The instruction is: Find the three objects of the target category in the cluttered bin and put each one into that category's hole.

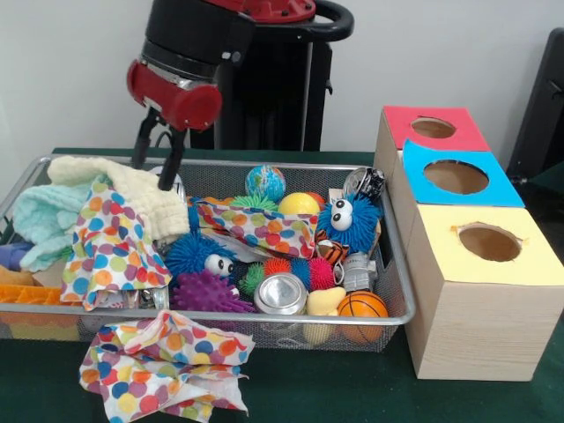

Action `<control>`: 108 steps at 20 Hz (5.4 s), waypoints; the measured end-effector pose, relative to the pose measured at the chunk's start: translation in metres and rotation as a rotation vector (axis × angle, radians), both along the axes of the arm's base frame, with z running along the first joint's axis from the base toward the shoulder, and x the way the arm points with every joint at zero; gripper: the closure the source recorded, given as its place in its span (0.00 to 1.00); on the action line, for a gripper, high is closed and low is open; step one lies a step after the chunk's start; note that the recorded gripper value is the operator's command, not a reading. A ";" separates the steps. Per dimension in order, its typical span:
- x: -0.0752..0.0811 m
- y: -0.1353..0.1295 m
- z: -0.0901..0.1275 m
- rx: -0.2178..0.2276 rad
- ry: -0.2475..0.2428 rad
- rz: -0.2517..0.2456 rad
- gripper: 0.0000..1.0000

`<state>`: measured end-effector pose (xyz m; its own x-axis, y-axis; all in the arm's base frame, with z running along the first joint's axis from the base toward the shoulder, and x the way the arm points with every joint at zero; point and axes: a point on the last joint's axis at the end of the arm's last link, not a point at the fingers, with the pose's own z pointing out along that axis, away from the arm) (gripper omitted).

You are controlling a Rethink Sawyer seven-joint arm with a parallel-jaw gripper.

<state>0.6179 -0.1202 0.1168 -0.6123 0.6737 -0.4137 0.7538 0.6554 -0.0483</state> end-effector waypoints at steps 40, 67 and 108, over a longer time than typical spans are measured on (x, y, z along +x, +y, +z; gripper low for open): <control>-0.081 -0.081 -0.151 0.539 0.307 -0.559 0.00; -0.093 0.018 -0.213 1.395 0.217 -1.211 0.00; -0.048 0.152 -0.181 0.657 0.216 -0.280 0.00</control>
